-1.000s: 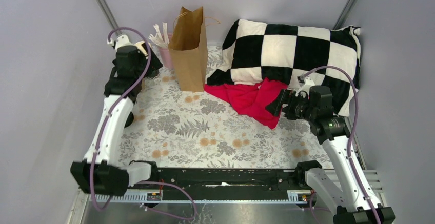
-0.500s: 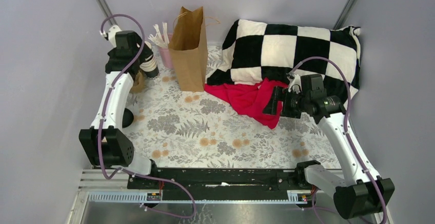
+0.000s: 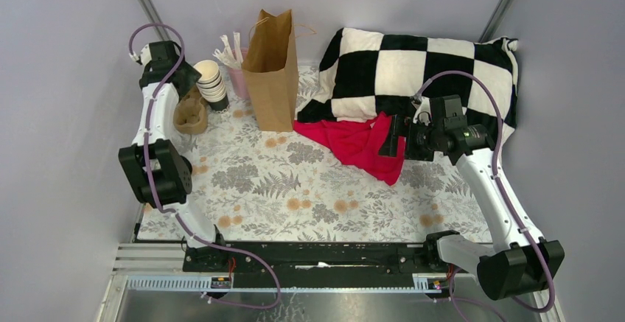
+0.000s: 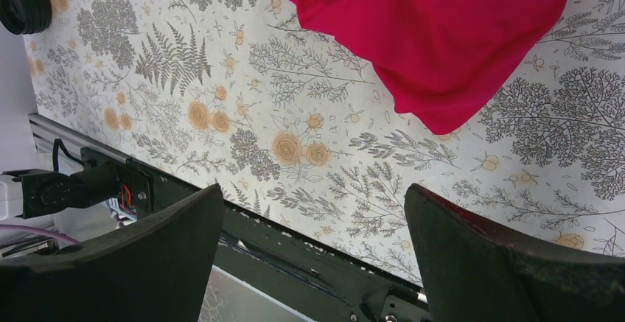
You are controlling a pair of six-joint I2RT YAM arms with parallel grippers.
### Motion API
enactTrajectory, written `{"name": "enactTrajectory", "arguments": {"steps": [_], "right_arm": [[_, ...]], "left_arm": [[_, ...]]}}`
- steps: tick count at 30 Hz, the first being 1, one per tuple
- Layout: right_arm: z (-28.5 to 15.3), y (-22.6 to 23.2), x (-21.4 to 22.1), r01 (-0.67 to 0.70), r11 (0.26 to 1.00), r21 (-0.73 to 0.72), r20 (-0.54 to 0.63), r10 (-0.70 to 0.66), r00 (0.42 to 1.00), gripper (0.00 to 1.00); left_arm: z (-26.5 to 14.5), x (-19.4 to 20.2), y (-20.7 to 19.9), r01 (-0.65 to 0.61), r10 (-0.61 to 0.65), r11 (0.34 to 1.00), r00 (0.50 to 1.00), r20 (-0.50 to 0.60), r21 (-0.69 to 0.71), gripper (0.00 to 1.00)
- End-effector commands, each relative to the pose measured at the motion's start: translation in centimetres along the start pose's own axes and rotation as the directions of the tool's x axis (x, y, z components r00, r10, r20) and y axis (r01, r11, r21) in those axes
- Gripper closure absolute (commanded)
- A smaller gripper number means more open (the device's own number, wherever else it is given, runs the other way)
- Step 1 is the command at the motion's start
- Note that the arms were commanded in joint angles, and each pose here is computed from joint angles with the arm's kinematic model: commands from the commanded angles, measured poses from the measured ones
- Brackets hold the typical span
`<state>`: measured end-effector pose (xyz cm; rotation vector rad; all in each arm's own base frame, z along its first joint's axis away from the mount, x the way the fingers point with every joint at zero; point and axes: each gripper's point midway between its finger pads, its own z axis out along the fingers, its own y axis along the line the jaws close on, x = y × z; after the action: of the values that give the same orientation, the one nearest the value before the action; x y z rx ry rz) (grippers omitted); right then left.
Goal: Pack the takeout coffee
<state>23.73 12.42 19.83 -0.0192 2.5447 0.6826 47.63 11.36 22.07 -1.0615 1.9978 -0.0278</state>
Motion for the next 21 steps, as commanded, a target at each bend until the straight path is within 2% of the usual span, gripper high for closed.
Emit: {"name": "enactTrajectory", "arguments": {"steps": [1, 5, 13, 18, 21], "right_arm": [[-0.2, 0.5, -0.9, 0.039, 0.999, -0.011, 0.017, -0.039, 0.999, 0.02], [0.4, 0.4, -0.8, 0.027, 0.999, -0.020, 0.004, -0.027, 1.000, 0.02], [0.8, 0.5, -1.2, 0.009, 1.000, -0.024, 0.026, -0.009, 1.000, 0.02], [1.2, 0.4, -1.3, 0.011, 1.000, -0.023, 0.016, -0.011, 1.000, 0.02], [1.3, 0.3, -1.4, 0.014, 1.000, -0.024, 0.016, -0.014, 1.000, 0.02]], "left_arm": [[-0.7, -2.0, -2.9, 0.016, -0.019, 0.994, 0.999, 0.027, 0.108, 0.29], [-0.3, -1.9, -2.8, 0.023, -0.026, 0.995, 0.999, 0.026, 0.101, 0.41], [-2.8, -4.1, -4.0, 0.023, -0.035, 0.988, 0.996, 0.082, 0.154, 0.39], [-2.0, -4.6, -5.3, 0.041, -0.057, 0.981, 0.995, 0.081, 0.187, 0.37], [-0.8, -4.3, -5.4, 0.053, -0.065, 0.982, 0.996, 0.060, 0.179, 0.41]]}}
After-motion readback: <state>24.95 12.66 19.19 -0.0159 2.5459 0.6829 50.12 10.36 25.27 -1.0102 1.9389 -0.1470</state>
